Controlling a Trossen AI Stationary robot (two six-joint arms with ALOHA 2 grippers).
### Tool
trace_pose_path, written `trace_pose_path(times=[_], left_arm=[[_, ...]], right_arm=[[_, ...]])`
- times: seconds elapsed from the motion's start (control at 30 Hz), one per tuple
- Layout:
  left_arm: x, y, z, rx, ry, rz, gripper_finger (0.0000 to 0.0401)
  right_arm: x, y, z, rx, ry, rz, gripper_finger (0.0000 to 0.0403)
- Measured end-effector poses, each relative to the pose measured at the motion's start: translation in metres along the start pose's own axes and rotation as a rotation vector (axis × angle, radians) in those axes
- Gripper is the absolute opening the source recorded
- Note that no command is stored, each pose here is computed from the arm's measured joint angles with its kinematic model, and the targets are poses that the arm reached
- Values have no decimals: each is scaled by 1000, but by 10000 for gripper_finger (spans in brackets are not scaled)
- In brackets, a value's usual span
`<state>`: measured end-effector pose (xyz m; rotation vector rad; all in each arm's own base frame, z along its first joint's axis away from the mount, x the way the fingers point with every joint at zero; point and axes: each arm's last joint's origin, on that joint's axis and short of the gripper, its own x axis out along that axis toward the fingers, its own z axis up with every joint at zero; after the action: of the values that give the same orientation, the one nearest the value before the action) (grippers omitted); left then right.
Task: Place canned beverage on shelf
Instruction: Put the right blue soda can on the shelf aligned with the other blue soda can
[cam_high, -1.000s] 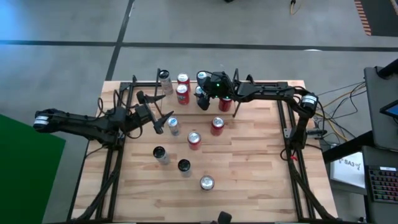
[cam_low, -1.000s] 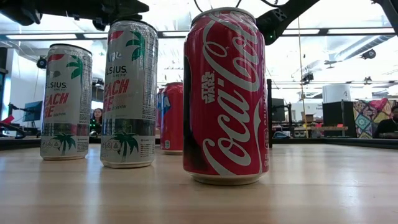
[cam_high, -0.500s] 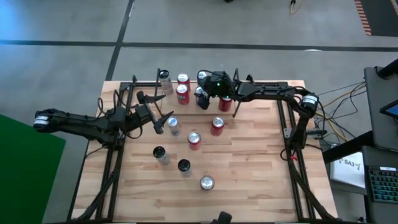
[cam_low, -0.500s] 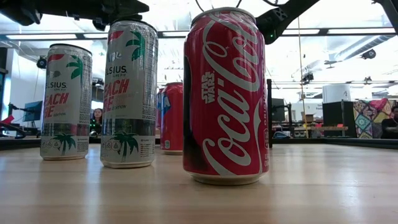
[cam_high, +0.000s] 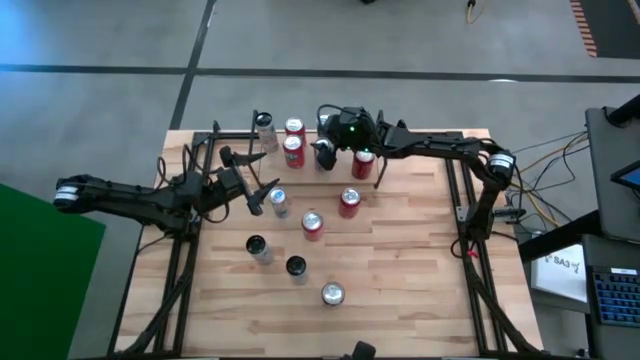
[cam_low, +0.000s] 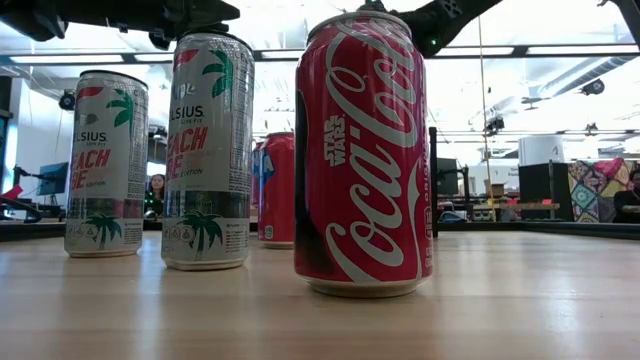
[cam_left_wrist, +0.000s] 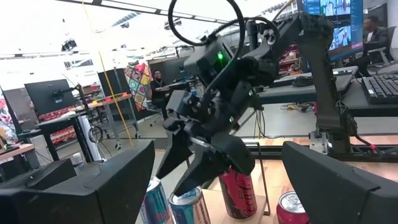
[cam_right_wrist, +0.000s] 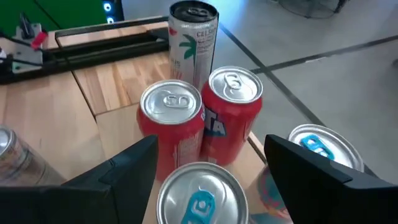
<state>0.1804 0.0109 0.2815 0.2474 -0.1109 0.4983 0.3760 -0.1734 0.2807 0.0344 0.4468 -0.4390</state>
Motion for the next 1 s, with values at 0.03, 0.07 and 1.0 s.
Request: trace_pose_path(times=[0.03,0.07,1.0], left_arm=[[0,0,0,-1,0,-1,338],[0,0,0,-1,0,-1,338],[0,-1,-3,0,27,-10,338]], right_arm=[[-1,0,3,0,6,0,281],[-3,0,7,0,4,2,281],[-5,53,8,-56,207,107,10]])
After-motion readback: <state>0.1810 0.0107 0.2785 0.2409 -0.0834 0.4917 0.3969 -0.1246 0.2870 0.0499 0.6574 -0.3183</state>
